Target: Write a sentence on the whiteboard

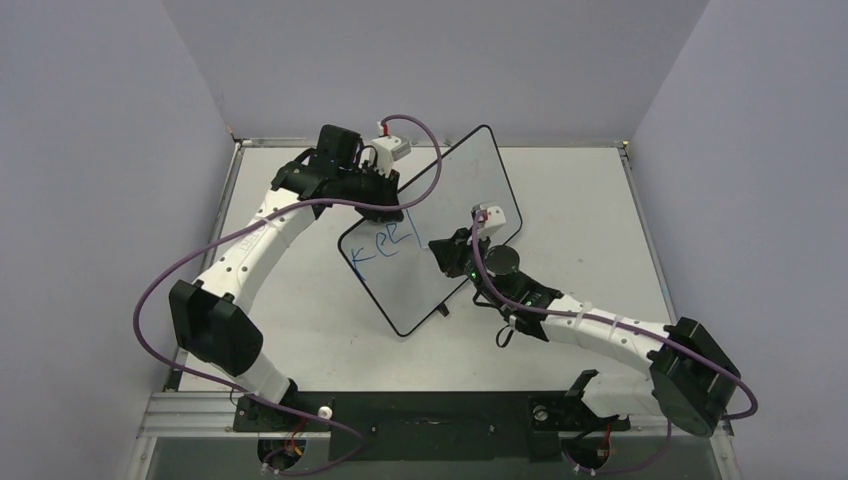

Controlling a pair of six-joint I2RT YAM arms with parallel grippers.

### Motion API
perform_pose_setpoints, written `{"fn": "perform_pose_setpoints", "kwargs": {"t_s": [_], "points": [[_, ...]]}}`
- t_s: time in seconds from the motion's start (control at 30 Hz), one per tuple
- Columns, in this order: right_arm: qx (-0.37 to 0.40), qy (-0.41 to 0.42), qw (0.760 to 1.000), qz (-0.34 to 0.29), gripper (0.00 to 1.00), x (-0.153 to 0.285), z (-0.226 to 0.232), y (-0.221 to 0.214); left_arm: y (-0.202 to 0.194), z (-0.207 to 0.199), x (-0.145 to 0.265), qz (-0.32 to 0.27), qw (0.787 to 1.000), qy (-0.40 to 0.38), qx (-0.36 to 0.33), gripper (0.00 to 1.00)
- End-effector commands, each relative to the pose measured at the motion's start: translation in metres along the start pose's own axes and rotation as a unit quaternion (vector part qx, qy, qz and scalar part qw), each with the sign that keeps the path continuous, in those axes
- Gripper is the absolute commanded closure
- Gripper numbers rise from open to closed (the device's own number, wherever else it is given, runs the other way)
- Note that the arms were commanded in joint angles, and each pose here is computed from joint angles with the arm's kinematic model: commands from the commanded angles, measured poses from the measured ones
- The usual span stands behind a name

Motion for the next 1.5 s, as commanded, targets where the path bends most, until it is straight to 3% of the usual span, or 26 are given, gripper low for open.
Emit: {"fn": "perform_pose_setpoints", "kwargs": {"t_s": [0.0, 0.4, 1.47], "points": [[-0.002, 0.04, 0.998, -0.043, 1.0, 0.01, 0.03, 0.046, 0.022, 0.011, 0.002, -0.044, 0.995, 0.038, -0.085, 1.0], [0.003, 0.054, 0.994, -0.096, 1.0, -0.01, 0.055, 0.094, 0.021, 0.009, 0.003, -0.042, 0.995, 0.037, -0.084, 1.0], [0.017, -0.004, 0.996, -0.089, 1.0, -0.044, 0.017, 0.089, 0.019, 0.008, 0.0, -0.039, 0.995, 0.033, -0.086, 1.0]]}}
Point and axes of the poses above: each gripper's point midway between its finger pads, its own x axis back along the fingers, its own z axis along the line the jaws close on, y = z × x, the point moved 3 cm from there along x, back along the fingers, and after that the axes turned 2 degrees about -x, right-handed, at the moved point
